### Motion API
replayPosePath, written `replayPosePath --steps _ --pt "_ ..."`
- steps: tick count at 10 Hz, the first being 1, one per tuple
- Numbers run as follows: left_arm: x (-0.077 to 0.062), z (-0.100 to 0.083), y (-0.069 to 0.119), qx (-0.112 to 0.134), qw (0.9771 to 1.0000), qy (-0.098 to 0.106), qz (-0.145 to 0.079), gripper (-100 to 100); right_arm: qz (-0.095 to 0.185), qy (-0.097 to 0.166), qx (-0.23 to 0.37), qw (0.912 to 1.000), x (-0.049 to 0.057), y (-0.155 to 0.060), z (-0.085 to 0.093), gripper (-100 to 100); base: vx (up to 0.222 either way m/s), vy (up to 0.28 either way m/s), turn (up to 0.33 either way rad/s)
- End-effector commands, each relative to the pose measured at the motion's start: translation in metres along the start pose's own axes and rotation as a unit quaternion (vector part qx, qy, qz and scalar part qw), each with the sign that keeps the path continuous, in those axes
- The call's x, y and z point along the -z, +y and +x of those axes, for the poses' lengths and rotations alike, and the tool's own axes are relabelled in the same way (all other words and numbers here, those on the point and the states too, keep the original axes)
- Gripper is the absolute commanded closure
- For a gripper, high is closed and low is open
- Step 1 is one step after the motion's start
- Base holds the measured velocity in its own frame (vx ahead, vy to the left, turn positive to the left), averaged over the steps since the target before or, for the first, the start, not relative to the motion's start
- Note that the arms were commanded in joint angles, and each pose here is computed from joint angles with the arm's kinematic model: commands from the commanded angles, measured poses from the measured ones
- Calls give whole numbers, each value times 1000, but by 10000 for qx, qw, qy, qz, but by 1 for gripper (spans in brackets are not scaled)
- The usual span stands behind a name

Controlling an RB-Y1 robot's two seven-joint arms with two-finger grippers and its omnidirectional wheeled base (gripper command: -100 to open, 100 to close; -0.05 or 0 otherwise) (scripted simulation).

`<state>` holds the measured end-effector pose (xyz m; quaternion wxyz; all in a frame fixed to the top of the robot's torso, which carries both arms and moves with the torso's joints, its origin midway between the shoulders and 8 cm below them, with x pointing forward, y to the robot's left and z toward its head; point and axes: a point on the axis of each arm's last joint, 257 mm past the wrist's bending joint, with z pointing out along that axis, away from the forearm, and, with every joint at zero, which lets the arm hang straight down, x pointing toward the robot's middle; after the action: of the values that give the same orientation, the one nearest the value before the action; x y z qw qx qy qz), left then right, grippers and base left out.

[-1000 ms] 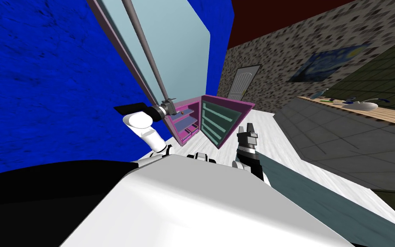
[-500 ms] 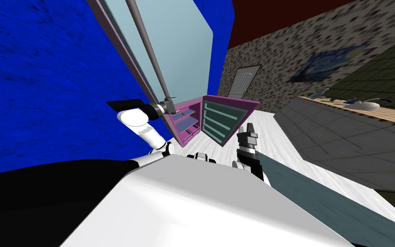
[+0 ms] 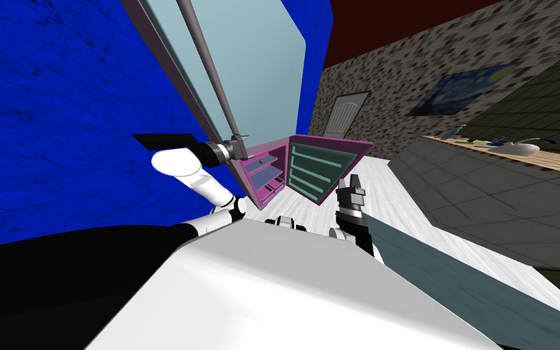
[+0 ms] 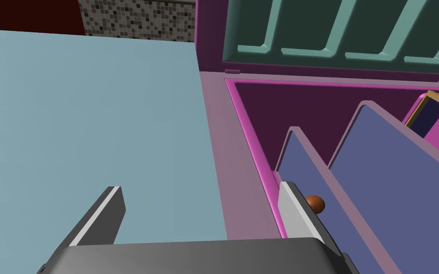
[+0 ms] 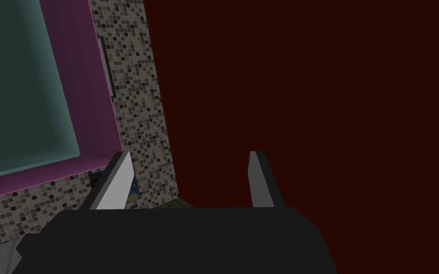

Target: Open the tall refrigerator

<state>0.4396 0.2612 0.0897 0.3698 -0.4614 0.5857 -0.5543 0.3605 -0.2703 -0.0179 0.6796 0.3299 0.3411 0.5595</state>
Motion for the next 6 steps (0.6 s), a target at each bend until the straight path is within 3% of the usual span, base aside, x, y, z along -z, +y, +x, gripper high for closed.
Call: replayPosePath --steps 1,6 --pt "8 5 -8 -94 9999 84 -32 -100 0 0 0 10000 0 0 0 0 29 65 -15" --pt "27 18 -11 -407 9989 151 -183 -100 0 0 0 10000 0 0 0 0 26 61 -17"
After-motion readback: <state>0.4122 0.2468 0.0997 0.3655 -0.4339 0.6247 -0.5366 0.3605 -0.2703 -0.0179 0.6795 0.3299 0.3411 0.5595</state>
